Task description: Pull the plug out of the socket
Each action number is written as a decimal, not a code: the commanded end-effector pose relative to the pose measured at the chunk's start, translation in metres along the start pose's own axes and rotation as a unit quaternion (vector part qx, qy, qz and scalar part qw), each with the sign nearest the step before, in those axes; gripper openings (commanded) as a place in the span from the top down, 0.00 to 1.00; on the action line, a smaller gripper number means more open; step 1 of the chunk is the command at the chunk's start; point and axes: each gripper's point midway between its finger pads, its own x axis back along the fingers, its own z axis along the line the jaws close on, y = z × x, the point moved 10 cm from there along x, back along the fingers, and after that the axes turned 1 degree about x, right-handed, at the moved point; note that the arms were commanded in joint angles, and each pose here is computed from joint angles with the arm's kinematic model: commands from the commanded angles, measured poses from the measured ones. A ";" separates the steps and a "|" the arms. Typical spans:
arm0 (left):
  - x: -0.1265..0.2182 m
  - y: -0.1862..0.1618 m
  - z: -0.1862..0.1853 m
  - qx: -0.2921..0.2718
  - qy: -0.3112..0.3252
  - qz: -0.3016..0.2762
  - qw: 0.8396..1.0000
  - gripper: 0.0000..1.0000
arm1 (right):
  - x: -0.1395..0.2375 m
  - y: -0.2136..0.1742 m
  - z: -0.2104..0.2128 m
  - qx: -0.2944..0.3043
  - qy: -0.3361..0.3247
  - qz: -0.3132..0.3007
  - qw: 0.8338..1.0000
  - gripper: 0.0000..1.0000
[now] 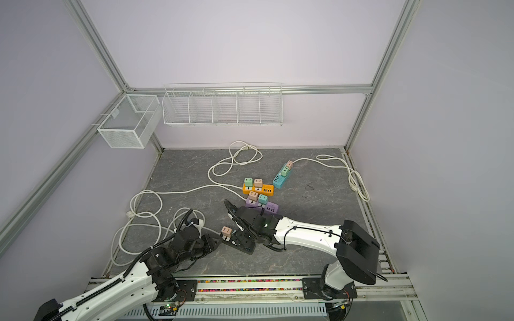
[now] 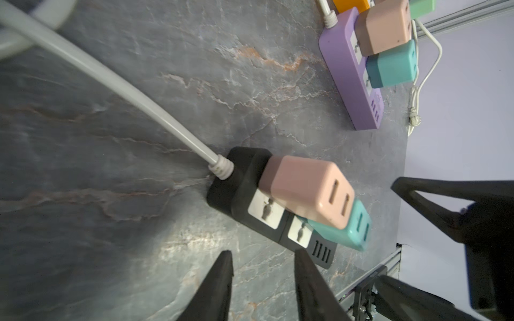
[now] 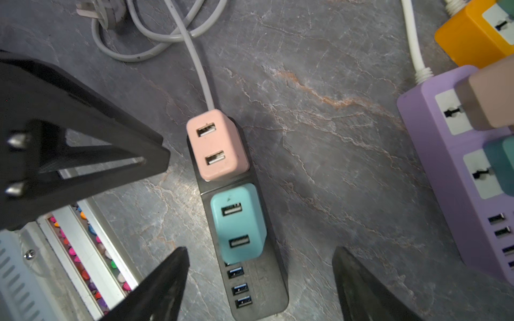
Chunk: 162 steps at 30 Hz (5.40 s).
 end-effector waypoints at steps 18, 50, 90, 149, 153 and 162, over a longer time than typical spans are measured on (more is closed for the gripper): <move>-0.016 -0.003 0.005 0.012 0.035 -0.004 0.999 0.56 | -0.027 0.006 0.007 0.043 -0.004 0.039 0.998 0.25; -0.035 -0.007 -0.001 -0.019 0.034 0.045 0.998 0.51 | -0.049 0.000 0.010 0.067 0.014 0.060 0.996 0.44; -0.041 -0.015 0.024 -0.008 0.099 0.061 0.993 0.53 | -0.056 -0.003 0.017 0.093 0.065 0.051 0.992 0.77; -0.049 -0.025 0.048 0.002 0.138 0.064 0.988 0.60 | -0.035 0.006 0.002 0.074 0.053 0.026 0.996 0.89; -0.047 -0.024 0.049 0.004 0.143 0.057 0.988 0.60 | -0.035 0.003 0.014 0.078 0.073 0.025 0.994 0.90; -0.046 -0.024 0.048 0.003 0.141 0.057 0.988 0.60 | -0.034 0.002 -0.010 0.065 0.025 0.030 0.997 0.90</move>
